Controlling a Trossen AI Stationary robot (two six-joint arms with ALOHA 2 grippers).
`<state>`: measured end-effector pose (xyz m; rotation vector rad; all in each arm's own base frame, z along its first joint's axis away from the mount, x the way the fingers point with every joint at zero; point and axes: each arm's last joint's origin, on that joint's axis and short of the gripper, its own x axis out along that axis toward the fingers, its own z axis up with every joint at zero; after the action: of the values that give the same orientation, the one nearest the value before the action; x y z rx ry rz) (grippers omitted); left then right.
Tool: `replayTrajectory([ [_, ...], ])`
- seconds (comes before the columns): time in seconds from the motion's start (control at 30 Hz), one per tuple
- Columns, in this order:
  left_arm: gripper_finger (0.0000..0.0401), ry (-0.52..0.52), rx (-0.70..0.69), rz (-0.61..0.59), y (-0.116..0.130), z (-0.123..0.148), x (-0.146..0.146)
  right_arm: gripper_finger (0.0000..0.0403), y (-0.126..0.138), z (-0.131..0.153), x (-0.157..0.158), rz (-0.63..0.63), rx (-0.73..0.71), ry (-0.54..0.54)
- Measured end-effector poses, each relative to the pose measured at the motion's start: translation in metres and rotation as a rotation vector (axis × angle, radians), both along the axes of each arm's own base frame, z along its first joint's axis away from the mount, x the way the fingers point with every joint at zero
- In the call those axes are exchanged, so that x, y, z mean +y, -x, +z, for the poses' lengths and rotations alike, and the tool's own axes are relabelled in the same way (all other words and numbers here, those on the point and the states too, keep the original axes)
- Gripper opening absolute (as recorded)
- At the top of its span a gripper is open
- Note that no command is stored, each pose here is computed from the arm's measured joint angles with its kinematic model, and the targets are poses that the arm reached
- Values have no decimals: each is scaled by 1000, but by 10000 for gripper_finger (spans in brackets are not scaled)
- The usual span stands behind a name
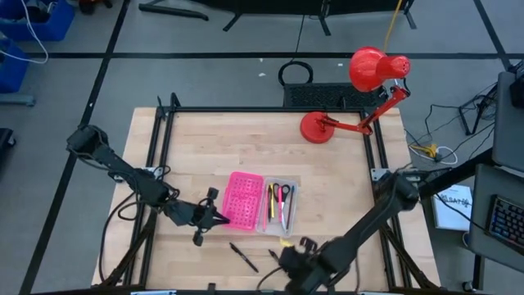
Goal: Pick & place school supplies into a supply box
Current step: Put the right black pen into the pink box
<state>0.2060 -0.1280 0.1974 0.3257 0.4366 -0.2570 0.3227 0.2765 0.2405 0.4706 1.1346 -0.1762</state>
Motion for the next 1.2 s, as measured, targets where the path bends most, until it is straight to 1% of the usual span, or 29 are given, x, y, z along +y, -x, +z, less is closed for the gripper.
replayTrajectory([
  [0.07, 25, 16, 19, -6, 1, -1, 0, 0, -13, -9, 9, -22, 23, -31],
  [0.17, 26, 24, 34, -4, 2, -2, -1, 0, -27, -27, 16, -22, 77, -71],
  [0.3, 26, 10, 38, -20, 4, -3, -3, 13, -37, -39, 13, -44, 87, -78],
  [0.37, 26, -1, 41, -26, 4, -3, -3, 32, -37, -41, 10, -70, 113, -65],
  [0.47, 26, -15, 38, -33, 4, -3, -3, 74, -36, -44, 3, -127, 162, -42],
  [0.6, 26, -17, 39, -33, 4, -4, -3, 139, -37, -44, 0, -167, 170, -51],
  [0.7, 26, -19, 42, -33, 4, -4, -3, 171, -37, -45, 0, -191, 174, -58],
  [0.83, 26, -16, 52, -28, 5, -5, -3, 178, -35, -52, -1, -212, 187, -57],
  [1.1, 26, -10, 59, -23, 5, -5, -3, 169, -32, -82, -3, -229, 167, -87],
  [1.2, 26, -5, 61, -21, 5, -5, -3, 169, -28, -95, -6, -229, 193, -93],
])
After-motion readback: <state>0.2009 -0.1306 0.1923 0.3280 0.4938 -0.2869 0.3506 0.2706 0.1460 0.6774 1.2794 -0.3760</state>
